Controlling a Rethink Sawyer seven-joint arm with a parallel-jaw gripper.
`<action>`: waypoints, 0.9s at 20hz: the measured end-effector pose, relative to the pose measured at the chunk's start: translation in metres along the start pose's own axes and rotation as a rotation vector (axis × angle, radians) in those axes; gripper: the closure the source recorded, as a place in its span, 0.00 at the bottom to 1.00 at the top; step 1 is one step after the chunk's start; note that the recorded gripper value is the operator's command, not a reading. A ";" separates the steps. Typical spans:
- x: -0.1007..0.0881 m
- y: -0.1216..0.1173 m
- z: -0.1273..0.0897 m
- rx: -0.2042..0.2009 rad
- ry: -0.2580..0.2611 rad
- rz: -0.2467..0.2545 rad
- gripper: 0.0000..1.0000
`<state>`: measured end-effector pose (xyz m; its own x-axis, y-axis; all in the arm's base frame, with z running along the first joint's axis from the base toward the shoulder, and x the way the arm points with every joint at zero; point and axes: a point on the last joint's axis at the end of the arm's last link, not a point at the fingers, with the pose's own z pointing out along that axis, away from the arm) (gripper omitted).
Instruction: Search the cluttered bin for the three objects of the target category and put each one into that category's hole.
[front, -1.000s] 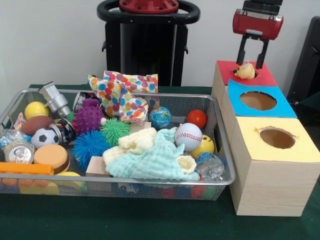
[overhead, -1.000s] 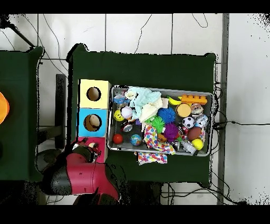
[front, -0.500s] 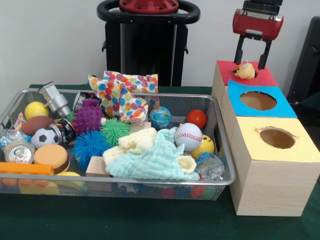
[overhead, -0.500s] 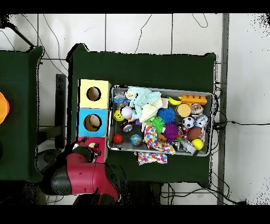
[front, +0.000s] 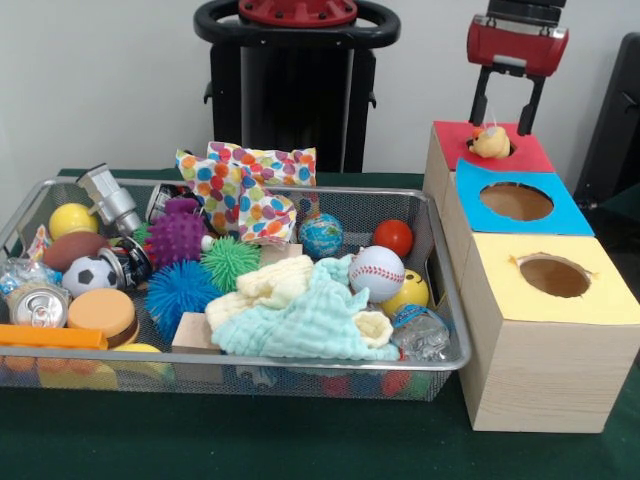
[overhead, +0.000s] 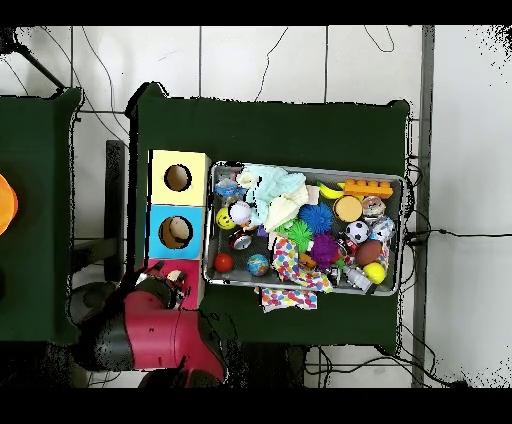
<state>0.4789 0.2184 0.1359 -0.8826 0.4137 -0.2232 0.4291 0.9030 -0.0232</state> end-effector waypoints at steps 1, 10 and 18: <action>0.000 0.000 -0.004 0.001 0.007 0.001 0.00; -0.003 0.001 -0.024 -0.004 0.027 0.009 0.00; -0.007 0.003 -0.032 -0.015 0.017 0.011 0.00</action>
<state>0.4808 0.2221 0.1682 -0.8811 0.4255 -0.2065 0.4360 0.8999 -0.0057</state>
